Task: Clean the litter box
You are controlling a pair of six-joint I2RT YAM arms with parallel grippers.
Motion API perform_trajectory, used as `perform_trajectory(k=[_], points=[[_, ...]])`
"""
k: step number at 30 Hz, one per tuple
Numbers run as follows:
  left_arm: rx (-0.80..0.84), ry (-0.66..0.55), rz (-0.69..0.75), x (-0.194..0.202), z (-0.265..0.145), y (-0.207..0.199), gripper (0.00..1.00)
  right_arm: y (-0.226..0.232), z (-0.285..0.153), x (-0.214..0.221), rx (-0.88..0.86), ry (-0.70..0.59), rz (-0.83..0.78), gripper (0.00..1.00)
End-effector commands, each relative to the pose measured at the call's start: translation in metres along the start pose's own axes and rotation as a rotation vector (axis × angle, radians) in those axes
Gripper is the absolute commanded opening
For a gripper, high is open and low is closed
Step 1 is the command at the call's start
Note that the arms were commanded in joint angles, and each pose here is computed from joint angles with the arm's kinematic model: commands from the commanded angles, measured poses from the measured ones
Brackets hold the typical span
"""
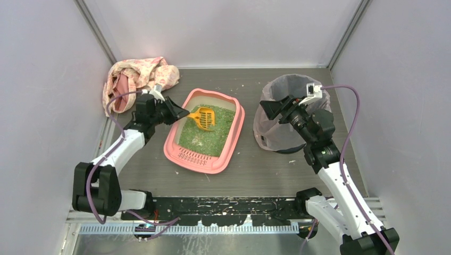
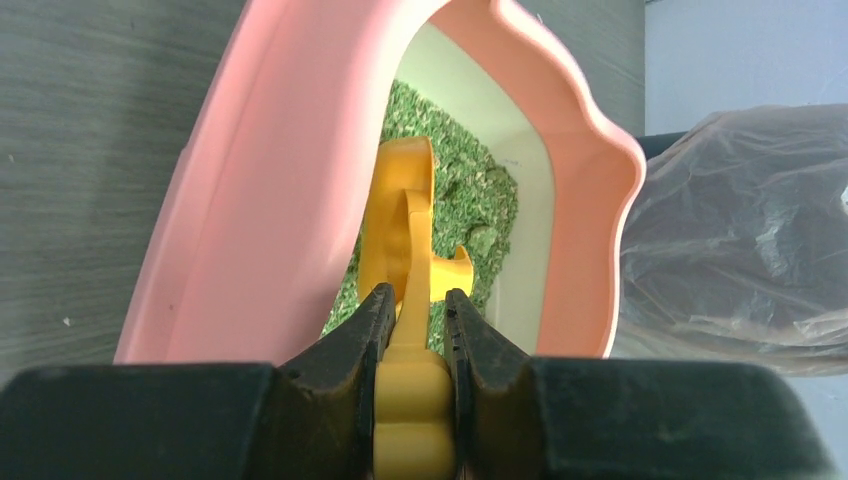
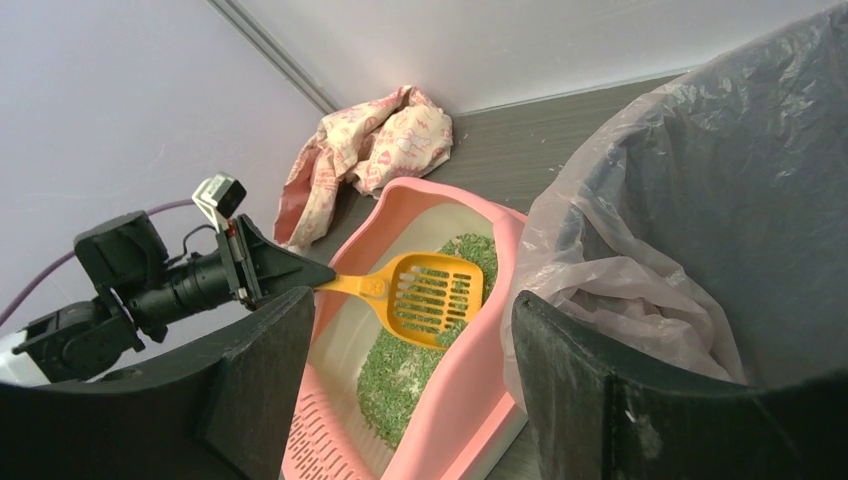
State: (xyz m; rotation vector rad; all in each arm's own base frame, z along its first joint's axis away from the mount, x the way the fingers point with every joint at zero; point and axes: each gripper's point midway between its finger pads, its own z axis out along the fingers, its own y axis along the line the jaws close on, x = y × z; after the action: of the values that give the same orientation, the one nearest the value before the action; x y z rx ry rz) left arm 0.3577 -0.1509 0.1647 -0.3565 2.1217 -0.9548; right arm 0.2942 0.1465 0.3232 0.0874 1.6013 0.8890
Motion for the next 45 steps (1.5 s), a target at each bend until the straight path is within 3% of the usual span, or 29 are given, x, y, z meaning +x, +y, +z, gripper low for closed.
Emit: perform_trajectory(k=[1, 6, 11, 22, 28, 37, 45], points=[[0.014, -0.052, 0.112, -0.033, 0.007, -0.02, 0.0, 0.012, 0.003, -0.011, -0.055, -0.047, -0.007, 0.77], [0.108, 0.017, 0.202, -0.031, 0.033, -0.049, 0.0, 0.02, 0.004, -0.014, -0.086, -0.037, -0.012, 0.77], [0.091, 0.197, 0.288, -0.01, 0.056, -0.058, 0.0, 0.022, 0.0, -0.018, -0.084, -0.045, -0.026, 0.77], [0.026, 0.407, 0.296, 0.011, 0.078, -0.05, 0.0, 0.019, -0.005, -0.016, -0.065, -0.047, -0.034, 0.77], [0.085, 0.554, 0.284, 0.048, 0.094, -0.062, 0.0, 0.013, -0.007, -0.014, -0.041, -0.049, -0.043, 0.77], [0.197, 0.615, 0.166, 0.082, 0.089, -0.067, 0.0, 0.004, -0.008, -0.006, -0.014, -0.039, -0.054, 0.77], [0.245, 0.552, 0.072, 0.064, 0.08, -0.068, 0.0, 0.002, -0.008, -0.002, -0.019, -0.035, -0.044, 0.77]])
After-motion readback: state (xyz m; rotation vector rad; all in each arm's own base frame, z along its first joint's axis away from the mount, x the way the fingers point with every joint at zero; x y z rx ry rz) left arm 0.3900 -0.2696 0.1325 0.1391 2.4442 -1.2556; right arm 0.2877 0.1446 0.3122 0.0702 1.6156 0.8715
